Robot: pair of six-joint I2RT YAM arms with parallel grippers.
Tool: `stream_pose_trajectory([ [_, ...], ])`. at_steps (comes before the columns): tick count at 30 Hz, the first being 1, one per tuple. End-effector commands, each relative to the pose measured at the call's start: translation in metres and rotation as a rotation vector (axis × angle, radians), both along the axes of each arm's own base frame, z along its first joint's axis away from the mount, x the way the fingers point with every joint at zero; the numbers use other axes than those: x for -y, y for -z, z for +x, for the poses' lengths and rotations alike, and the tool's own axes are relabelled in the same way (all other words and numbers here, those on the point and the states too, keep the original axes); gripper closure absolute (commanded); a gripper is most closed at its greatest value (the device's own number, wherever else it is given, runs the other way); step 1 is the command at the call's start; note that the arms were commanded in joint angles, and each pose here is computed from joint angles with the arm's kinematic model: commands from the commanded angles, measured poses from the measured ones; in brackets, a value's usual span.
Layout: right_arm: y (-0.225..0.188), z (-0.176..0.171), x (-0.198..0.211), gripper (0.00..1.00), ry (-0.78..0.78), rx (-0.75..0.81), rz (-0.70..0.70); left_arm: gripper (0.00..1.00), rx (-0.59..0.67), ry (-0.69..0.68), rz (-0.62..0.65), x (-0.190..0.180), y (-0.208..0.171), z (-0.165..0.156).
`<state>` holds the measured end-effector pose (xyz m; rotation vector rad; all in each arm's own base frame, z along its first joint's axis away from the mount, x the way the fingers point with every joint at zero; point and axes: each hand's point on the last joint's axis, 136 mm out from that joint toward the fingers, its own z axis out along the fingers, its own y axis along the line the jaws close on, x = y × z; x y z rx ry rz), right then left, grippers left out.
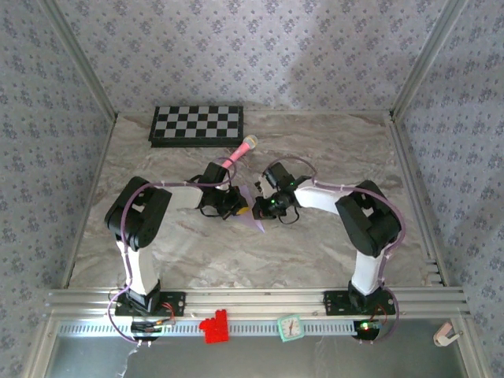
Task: Fold a paper plane with a square sheet of paper (pick it up from the middle)
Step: Fourth fold the wing at the center of the table.
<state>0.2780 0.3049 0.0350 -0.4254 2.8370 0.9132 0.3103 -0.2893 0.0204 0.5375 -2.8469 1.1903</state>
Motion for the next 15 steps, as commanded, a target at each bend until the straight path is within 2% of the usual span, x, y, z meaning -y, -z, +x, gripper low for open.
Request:
stream_pose_trajectory([
  [1,0.018,-0.009,0.008,0.92,-0.014,-0.037,-0.062,0.95,-0.047,-0.027,0.050,-0.011,0.013,-0.004],
  [9,0.038,-0.014,0.017,0.92,-0.009,-0.070,-0.124,0.88,0.093,0.035,-0.058,0.007,-0.030,0.008],
  [15,0.043,-0.016,0.022,0.93,0.001,-0.087,-0.152,0.83,0.115,0.082,-0.070,0.015,-0.030,-0.001],
])
